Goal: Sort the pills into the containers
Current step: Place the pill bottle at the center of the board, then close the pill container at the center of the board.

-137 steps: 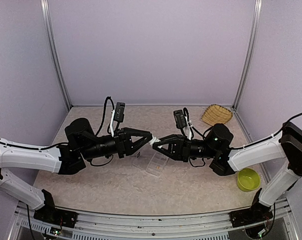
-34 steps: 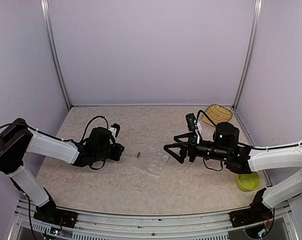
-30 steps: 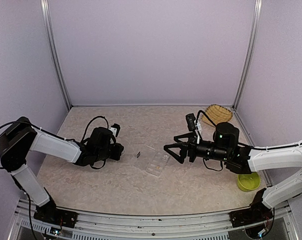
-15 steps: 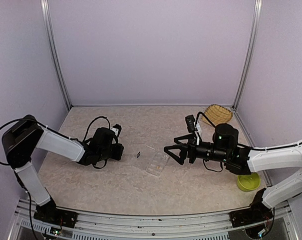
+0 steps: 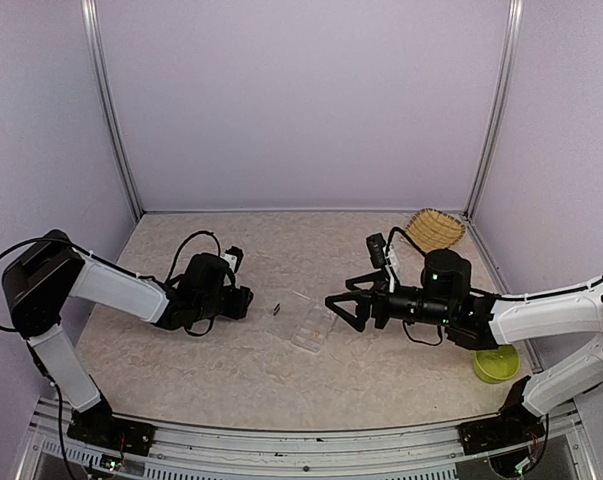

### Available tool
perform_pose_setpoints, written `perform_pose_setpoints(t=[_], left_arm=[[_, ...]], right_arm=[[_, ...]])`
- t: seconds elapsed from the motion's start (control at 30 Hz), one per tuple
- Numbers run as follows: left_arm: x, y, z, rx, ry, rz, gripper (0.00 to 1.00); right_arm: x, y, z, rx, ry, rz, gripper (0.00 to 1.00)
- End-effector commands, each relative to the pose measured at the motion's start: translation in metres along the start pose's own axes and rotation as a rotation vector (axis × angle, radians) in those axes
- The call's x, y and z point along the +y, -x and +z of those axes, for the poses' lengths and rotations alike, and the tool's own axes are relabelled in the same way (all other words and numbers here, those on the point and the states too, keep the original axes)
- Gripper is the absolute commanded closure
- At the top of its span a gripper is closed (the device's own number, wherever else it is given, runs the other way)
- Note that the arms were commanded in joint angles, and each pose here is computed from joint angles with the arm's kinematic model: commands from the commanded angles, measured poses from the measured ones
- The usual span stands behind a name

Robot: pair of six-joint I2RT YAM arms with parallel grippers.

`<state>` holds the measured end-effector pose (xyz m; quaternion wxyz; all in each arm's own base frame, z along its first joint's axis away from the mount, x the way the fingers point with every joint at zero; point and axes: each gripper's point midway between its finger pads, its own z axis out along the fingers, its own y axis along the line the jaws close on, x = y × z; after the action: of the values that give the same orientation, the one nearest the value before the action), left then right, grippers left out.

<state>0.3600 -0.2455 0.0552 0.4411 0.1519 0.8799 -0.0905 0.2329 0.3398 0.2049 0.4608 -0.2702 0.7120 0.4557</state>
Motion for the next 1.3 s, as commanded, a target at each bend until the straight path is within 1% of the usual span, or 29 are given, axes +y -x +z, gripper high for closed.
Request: perform_pose_setpoints(t=[0.0, 0.27, 0.37, 0.5, 0.53, 0.67, 0.93, 1.27], left_arm=[[-0.008, 0.037, -0.015, -0.087, -0.047, -0.028, 0.38], [-0.033, 0.06, -0.04, -0.149, -0.149, -0.033, 0.22], [-0.047, 0.062, -0.047, -0.157, -0.207, -0.038, 0.16], [-0.067, 0.059, -0.053, -0.154, -0.321, -0.069, 0.03], [-0.071, 0.057, -0.053, -0.152, -0.343, -0.078, 0.02], [-0.08, 0.05, -0.05, -0.122, -0.388, -0.107, 0.01], [-0.081, 0.03, -0.037, -0.033, -0.382, -0.207, 0.01], [-0.087, 0.007, -0.025, 0.049, -0.402, -0.258, 0.01]], right_arm=[[-0.006, -0.003, 0.002, 0.004, -0.015, 0.012, 0.0], [-0.017, -0.015, 0.006, 0.035, -0.055, 0.08, 0.0], [-0.027, -0.023, 0.01, 0.068, -0.092, 0.11, 0.0], [-0.036, -0.031, 0.011, 0.094, -0.12, 0.156, 0.0], [-0.038, -0.033, 0.011, 0.098, -0.124, 0.168, 0.0], [-0.045, -0.04, 0.011, 0.115, -0.145, 0.209, 0.0], [-0.055, -0.054, 0.013, 0.152, -0.179, 0.254, 0.0], [-0.064, -0.07, 0.021, 0.198, -0.203, 0.287, 0.0]])
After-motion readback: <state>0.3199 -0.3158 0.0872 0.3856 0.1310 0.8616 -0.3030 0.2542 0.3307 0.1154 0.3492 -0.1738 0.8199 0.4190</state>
